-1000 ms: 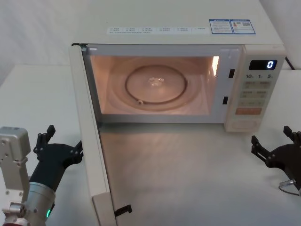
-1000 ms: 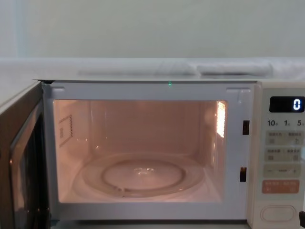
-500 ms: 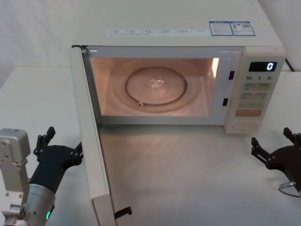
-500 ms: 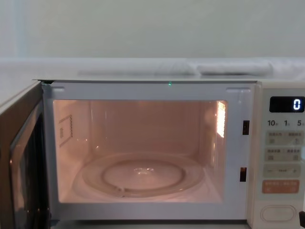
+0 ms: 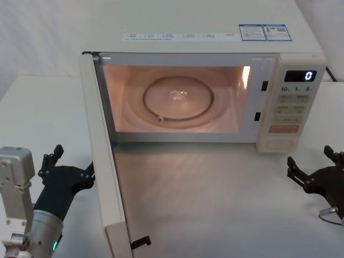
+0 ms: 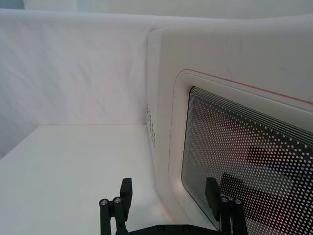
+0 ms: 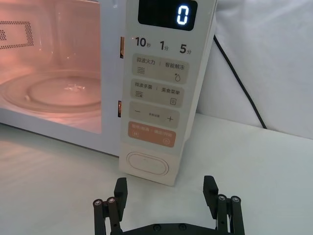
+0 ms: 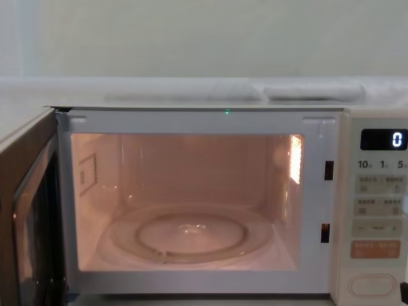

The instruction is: Press the button to open the microwave door with one hand; close the microwave door with the other hand.

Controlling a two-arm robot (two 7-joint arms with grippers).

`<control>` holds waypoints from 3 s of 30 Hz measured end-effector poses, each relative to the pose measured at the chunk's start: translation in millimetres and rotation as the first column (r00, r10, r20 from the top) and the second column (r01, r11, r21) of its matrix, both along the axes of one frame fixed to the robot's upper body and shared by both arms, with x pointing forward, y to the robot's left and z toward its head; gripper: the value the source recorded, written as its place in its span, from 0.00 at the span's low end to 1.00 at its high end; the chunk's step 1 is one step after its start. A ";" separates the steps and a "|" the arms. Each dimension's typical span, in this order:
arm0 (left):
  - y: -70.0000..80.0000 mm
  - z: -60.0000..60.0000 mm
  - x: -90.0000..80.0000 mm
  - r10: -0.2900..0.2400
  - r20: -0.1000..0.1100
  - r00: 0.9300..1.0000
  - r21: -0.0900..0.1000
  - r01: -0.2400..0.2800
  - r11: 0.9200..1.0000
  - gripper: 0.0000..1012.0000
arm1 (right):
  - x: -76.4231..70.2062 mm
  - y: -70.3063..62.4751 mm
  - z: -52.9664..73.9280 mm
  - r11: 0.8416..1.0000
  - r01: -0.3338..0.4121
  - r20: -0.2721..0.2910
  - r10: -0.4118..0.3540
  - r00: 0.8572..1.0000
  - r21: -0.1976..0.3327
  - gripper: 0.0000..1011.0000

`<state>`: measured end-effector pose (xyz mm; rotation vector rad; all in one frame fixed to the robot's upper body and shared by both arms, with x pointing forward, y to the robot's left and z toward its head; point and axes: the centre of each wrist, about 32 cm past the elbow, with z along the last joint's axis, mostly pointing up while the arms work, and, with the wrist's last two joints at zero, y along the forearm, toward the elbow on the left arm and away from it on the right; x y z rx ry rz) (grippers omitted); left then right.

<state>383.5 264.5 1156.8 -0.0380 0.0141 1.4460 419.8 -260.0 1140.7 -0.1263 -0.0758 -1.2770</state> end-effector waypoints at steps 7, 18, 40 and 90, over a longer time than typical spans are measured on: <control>0.0 0.0 0.0 0.000 0.000 1.000 0.000 0.000 1.000 0.81 | 0.0 0.0 0.0 1.000 0.000 0.000 0.000 1.000 0.000 0.99; 0.0 0.0 0.0 0.000 0.000 1.000 0.000 0.000 1.000 0.50 | 0.0 0.0 0.0 1.000 0.000 0.000 0.000 1.000 0.000 0.99; 0.0 0.0 0.0 0.000 0.000 1.000 0.000 0.000 1.000 0.00 | 0.0 0.0 0.0 1.000 0.000 0.000 0.000 1.000 0.000 0.99; 41.6 66.5 -30.8 -0.359 0.154 0.920 -0.021 0.367 0.930 0.00 | 0.0 0.0 0.0 1.000 0.000 0.000 0.000 1.000 0.000 0.99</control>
